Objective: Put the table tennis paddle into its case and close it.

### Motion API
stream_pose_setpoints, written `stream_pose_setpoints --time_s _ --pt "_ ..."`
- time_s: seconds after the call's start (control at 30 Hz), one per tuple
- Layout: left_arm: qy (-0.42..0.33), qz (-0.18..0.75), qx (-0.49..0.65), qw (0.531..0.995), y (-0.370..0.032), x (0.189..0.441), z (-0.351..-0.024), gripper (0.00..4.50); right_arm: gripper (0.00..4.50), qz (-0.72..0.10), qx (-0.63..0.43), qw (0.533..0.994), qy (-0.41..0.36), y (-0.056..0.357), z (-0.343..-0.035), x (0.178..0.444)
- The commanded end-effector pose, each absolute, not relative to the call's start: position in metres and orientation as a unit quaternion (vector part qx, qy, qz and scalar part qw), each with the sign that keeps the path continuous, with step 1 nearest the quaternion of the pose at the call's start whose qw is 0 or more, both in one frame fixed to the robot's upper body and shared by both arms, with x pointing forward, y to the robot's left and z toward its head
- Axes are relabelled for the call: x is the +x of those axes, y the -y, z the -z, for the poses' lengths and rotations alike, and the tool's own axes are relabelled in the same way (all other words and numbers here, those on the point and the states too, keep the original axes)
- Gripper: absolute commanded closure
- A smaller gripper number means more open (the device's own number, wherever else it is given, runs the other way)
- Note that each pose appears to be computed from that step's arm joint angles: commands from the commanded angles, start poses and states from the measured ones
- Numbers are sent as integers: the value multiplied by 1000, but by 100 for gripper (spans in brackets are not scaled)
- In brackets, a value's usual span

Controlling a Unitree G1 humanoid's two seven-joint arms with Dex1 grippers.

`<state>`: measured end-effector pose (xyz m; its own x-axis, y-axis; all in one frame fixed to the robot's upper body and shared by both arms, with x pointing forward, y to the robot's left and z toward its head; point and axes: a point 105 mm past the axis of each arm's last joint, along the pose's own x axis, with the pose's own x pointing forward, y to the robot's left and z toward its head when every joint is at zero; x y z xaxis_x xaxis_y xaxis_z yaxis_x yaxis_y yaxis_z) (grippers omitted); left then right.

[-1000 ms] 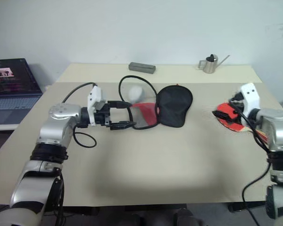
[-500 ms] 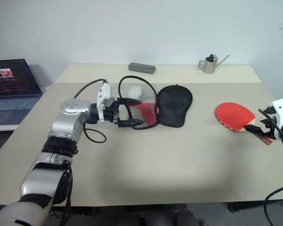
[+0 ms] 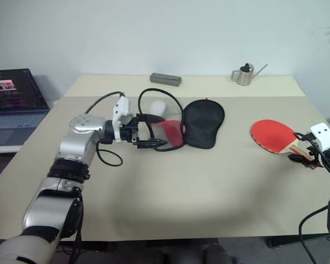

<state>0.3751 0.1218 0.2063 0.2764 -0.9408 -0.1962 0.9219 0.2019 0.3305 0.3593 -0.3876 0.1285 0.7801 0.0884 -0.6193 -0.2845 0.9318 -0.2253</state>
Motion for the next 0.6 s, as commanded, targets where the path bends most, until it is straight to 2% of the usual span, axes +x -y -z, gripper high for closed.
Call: stream_pose_setpoints --time_s 0.03,0.17,0.37,0.6 --pt "49 594 211 775 -126 374 -222 0 1 -81 -158 937 -299 394 -139 362" --pt "47 592 214 776 -127 374 -222 0 1 -80 -135 936 -316 395 -130 357" --pt "47 592 214 775 -126 375 -222 0 1 -149 -96 924 -339 376 -120 352" --pt "53 601 208 770 -121 375 -226 0 1 -226 -57 912 -338 353 -126 351"
